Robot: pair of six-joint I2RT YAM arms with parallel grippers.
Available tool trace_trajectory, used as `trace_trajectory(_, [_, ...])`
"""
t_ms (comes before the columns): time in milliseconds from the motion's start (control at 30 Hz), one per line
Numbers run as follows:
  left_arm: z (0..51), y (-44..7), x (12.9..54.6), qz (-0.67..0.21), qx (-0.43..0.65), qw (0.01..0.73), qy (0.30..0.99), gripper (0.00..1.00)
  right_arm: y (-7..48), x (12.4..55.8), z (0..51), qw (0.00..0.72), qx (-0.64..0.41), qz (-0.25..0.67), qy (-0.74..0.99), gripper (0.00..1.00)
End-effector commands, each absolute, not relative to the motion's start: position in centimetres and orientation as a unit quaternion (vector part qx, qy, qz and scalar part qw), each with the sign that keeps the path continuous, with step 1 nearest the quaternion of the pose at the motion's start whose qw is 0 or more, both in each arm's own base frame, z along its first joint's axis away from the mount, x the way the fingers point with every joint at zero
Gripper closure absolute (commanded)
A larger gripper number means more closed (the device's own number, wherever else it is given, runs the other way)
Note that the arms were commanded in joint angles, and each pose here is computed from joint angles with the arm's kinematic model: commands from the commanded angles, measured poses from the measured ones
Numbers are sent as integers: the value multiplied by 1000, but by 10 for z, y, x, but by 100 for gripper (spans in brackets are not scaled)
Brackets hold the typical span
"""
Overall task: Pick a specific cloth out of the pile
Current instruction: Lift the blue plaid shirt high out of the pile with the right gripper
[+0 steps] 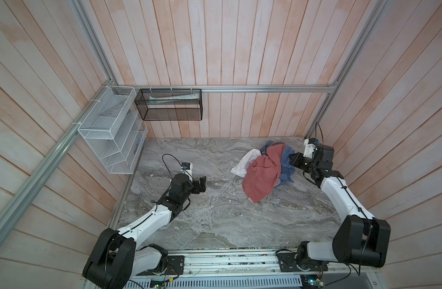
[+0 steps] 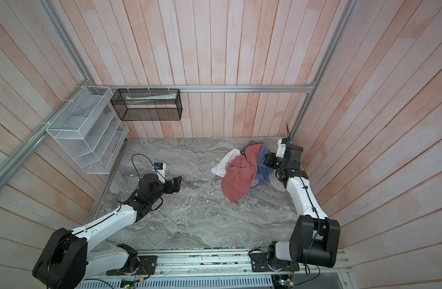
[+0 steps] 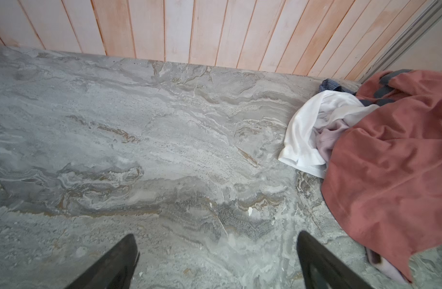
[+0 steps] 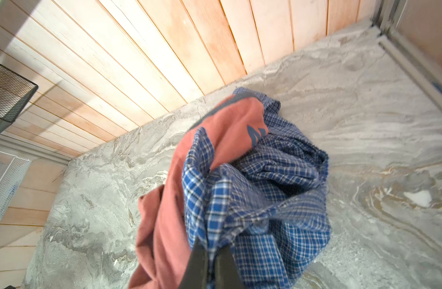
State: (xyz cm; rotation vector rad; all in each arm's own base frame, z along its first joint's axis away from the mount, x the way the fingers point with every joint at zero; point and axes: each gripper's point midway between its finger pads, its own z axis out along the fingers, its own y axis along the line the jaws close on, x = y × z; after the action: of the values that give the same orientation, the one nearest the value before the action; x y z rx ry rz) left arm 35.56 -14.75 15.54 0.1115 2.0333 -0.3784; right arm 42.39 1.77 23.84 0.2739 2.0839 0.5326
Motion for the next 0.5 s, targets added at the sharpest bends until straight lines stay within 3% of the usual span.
trace_trajectory(0, [170,-158,363,-171,66,524,832,0,6,417,261,479,125,177,851,100])
trace_trajectory(200, [167,-167,369,-187,69,518,832,0,17,421,319,533,97,173,823,100])
trace_trajectory(467, [159,-183,378,-210,80,501,836,0,22,416,470,644,67,145,748,100])
